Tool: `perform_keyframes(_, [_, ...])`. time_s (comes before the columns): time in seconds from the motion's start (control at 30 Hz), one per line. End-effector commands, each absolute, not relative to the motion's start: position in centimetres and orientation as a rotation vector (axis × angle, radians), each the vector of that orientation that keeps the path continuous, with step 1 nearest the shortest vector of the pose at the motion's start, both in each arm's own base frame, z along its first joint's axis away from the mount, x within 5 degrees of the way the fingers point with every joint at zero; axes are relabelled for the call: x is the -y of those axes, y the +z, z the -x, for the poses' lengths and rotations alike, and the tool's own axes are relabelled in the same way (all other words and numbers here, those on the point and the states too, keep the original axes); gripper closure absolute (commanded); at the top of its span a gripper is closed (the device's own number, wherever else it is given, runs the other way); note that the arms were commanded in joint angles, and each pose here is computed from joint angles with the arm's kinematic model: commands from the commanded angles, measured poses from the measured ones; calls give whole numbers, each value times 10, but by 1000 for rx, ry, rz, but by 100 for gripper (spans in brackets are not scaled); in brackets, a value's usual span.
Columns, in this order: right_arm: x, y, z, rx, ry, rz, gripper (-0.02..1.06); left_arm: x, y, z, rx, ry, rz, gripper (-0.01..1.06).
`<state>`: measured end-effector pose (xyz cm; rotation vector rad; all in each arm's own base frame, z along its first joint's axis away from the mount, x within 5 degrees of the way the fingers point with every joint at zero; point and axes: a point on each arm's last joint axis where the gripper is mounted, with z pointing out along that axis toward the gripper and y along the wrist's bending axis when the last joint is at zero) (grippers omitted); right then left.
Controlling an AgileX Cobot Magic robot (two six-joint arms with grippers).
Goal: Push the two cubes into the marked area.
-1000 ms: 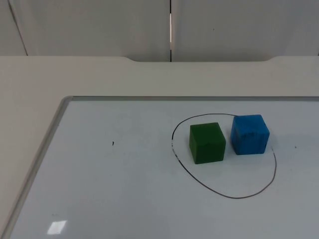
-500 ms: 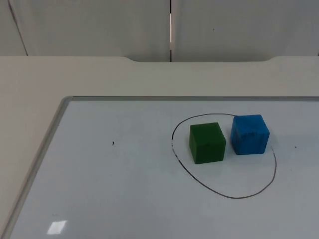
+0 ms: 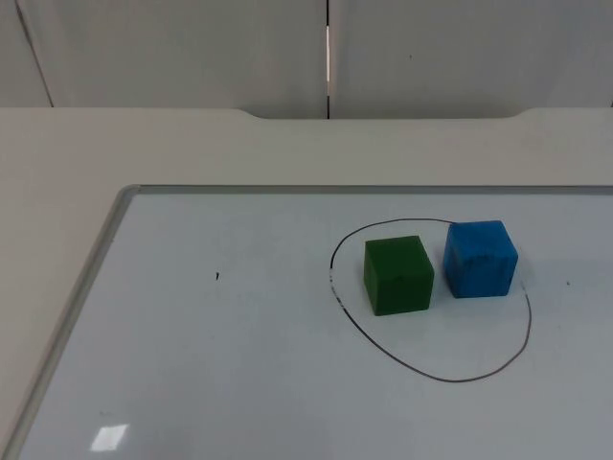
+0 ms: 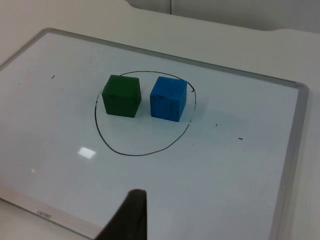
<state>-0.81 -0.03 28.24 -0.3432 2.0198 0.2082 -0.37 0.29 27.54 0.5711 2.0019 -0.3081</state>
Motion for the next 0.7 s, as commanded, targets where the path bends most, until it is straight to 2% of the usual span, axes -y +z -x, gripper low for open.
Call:
perform_keyframes(0.0, [0,280,8,-2024,212,348,0,-3,275,4,-2001,-303,-565,22])
perform_keyframes(0.33, [0,280,8,-2024,212,348,0,-3,275,4,-2001,-303,-565,21])
perform_keyframes(0.4, [0,280,8,-2024,213,346,0,-3,275,4,-2001,-303,-565,14])
perform_keyframes(0.47, [0,280,8,-2024,213,346,0,-3,275,4,-2001,-303,-565,-1])
perform_keyframes(0.67, [0,280,8,-2024,213,346,0,-3,275,4,-2002,-305,-561,0])
